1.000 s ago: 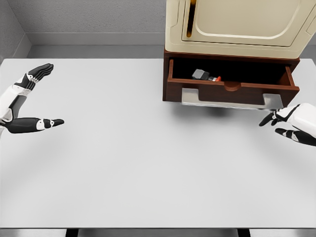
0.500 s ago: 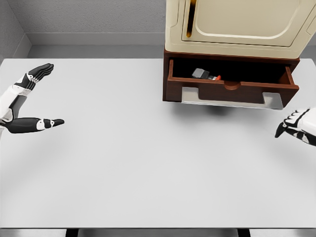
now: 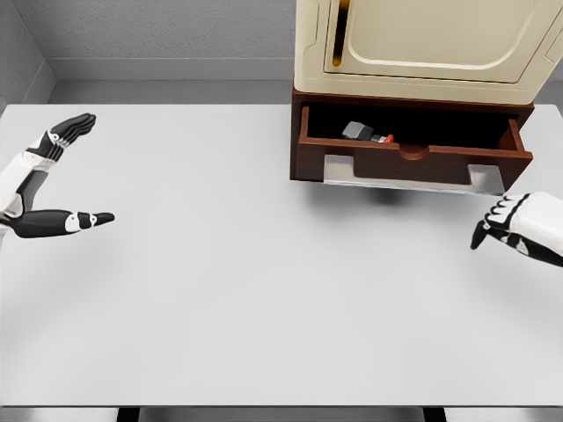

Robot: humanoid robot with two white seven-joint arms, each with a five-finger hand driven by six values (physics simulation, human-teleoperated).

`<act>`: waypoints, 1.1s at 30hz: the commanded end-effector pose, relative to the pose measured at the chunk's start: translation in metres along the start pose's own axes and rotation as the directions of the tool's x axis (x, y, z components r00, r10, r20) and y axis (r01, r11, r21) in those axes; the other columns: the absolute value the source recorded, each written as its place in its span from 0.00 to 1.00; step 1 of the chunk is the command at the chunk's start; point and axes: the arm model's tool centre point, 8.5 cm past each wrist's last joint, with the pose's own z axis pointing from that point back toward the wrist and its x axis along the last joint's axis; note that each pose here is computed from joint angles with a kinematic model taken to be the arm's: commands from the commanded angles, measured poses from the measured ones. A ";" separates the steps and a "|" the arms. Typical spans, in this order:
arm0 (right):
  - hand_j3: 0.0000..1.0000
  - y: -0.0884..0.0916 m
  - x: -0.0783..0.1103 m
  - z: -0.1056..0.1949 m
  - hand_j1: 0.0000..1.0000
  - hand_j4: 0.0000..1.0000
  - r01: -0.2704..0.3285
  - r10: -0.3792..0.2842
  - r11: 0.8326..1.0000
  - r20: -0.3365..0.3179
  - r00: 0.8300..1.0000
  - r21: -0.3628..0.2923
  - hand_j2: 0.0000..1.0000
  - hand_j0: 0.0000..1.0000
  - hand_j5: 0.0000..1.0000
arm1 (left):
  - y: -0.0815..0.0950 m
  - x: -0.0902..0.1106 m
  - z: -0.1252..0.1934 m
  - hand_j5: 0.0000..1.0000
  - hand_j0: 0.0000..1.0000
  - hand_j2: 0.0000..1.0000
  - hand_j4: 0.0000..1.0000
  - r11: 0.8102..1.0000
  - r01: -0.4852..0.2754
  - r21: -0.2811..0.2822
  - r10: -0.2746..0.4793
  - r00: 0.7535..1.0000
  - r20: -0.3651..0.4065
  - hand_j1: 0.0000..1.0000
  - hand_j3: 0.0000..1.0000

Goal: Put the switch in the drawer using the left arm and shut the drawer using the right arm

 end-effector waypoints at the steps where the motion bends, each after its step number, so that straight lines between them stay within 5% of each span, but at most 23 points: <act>1: 0.40 0.004 0.002 -0.004 0.40 0.40 0.017 -0.017 0.999 0.007 1.000 -0.032 0.40 0.40 0.40 | 0.001 0.001 0.000 1.00 1.00 1.00 1.00 1.000 -0.004 0.003 0.004 1.000 0.005 1.00 1.00; 13: 0.44 -0.009 0.003 -0.021 0.44 0.44 -0.024 0.028 0.991 0.026 0.999 -0.130 0.44 0.44 0.44 | 0.000 0.001 -0.001 1.00 1.00 1.00 1.00 1.000 -0.006 0.003 0.006 1.000 0.005 1.00 1.00; 23: 0.44 0.001 -0.018 -0.011 0.44 0.44 -0.043 0.039 0.995 -0.047 0.998 -0.090 0.44 0.44 0.44 | -0.001 0.003 -0.002 1.00 1.00 1.00 1.00 1.000 -0.004 -0.001 0.004 1.000 0.012 1.00 1.00; 33: 0.44 0.000 -0.012 -0.029 0.44 0.44 -0.031 0.031 0.992 -0.004 1.000 -0.123 0.44 0.44 0.44 | -0.001 0.003 -0.002 1.00 1.00 1.00 1.00 1.000 -0.003 -0.001 0.003 1.000 0.011 1.00 1.00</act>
